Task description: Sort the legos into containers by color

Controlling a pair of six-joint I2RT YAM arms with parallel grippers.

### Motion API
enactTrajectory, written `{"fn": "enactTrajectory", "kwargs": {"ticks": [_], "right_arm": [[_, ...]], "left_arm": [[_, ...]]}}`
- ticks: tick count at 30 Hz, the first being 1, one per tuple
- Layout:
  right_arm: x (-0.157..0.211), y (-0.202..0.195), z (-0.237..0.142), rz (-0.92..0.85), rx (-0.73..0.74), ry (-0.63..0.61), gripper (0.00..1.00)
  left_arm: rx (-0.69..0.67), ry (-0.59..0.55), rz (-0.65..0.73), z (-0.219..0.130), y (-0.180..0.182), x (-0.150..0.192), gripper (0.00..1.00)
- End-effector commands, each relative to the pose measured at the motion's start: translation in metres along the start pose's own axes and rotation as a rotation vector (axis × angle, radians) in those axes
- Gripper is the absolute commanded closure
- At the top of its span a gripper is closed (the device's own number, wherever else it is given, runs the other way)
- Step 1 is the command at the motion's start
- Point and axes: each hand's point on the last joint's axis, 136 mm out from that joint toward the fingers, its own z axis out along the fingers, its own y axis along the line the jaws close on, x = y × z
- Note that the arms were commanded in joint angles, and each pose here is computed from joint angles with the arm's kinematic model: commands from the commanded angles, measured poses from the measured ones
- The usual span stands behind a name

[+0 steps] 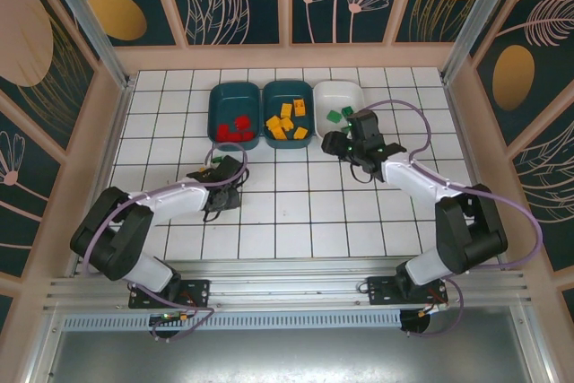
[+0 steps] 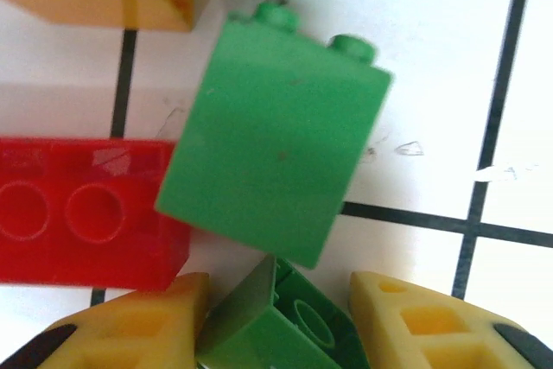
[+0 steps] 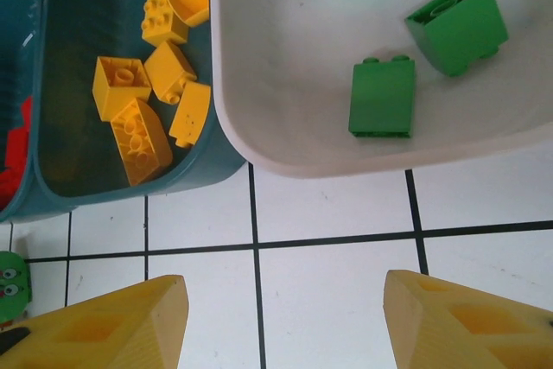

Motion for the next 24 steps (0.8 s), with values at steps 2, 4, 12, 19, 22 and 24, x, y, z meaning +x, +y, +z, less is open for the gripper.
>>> {"fn": "enactTrajectory", "kwargs": {"ticks": [2, 4, 12, 19, 22, 24], "right_arm": [[-0.013, -0.005, -0.015, 0.01, -0.007, -0.059, 0.39], [-0.016, -0.008, -0.019, 0.017, -0.002, -0.066, 0.4], [-0.022, -0.052, -0.038, 0.124, 0.037, -0.103, 0.42], [-0.013, -0.089, -0.065, 0.216, 0.053, -0.141, 0.43], [-0.008, -0.095, -0.074, 0.221, 0.056, -0.151, 0.43], [-0.007, -0.098, -0.079, 0.223, 0.058, -0.153, 0.43]], "left_arm": [[0.069, 0.009, 0.039, 0.006, -0.026, 0.005, 0.7], [0.096, 0.006, 0.054, -0.001, -0.037, 0.005, 0.72], [0.403, -0.057, 0.18, -0.062, -0.165, -0.036, 0.75], [0.619, -0.112, 0.321, -0.077, -0.287, -0.091, 0.77], [0.644, -0.125, 0.358, -0.067, -0.323, -0.11, 0.76], [0.626, -0.131, 0.37, -0.058, -0.341, -0.122, 0.76]]}}
